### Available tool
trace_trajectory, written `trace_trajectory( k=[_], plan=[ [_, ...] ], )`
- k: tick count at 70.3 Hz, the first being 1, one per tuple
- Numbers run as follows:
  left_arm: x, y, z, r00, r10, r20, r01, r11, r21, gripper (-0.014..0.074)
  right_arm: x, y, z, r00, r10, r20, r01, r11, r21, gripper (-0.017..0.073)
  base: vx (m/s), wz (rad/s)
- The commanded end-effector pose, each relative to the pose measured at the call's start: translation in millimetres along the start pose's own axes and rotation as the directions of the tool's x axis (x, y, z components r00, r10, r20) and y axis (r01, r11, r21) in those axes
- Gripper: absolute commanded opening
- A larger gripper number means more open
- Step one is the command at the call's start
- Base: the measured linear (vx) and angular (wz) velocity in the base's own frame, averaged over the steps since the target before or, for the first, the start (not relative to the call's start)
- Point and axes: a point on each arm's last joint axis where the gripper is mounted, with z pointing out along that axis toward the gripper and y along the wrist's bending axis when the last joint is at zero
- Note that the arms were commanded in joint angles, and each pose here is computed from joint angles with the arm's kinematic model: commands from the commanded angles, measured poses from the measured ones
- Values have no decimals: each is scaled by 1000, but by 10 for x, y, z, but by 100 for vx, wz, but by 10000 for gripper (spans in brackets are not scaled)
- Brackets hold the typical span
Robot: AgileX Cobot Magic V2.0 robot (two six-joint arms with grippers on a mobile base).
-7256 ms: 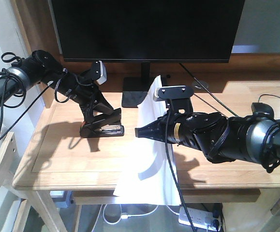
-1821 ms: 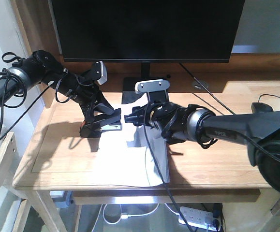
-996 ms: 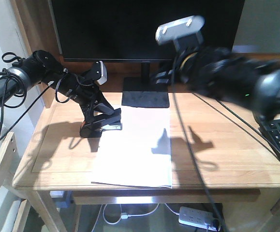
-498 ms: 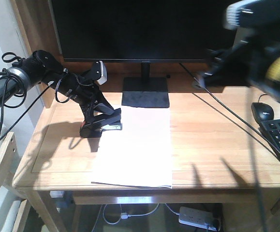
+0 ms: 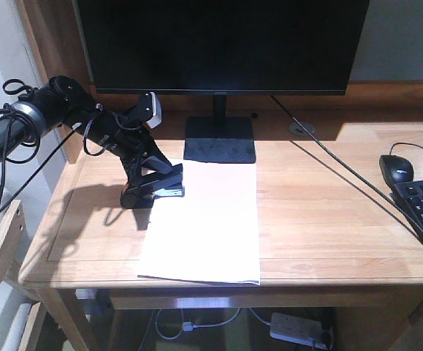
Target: Grab stapler and paper to desk for stapling
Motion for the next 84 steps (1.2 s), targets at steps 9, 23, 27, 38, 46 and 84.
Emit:
trace_trajectory(
  k=[9, 23, 27, 38, 46, 84],
  plan=[
    [-369, -72, -310, 996, 43, 84, -41, 999, -29, -6, 220, -69, -342, 993, 11, 119, -6, 999, -38, 496, 0, 0],
    [-369, -72, -310, 996, 43, 84, -41, 999, -29, -6, 412, -96, -427, 992, 12, 122, -9, 1000, -26, 478, 0, 0],
    [-369, -72, -310, 996, 43, 84, -41, 999, -29, -6, 434, -100, -425, 994, 15, 112, -13, 1000, -20, 473, 0, 0],
    [-369, -72, -310, 996, 43, 84, -41, 999, -29, -6, 446, -124, -424, 995, 14, 97, -15, 1000, 6, 465, 0, 0],
    [-369, -72, -310, 996, 43, 84, -41, 999, -29, -6, 446, -125, -424, 995, 14, 98, -14, 1000, 7, 465, 0, 0],
    [-369, -72, -310, 996, 43, 84, -41, 999, -29, -6, 444, -123, -424, 995, 13, 99, -13, 1000, 5, 465, 0, 0]
  ],
)
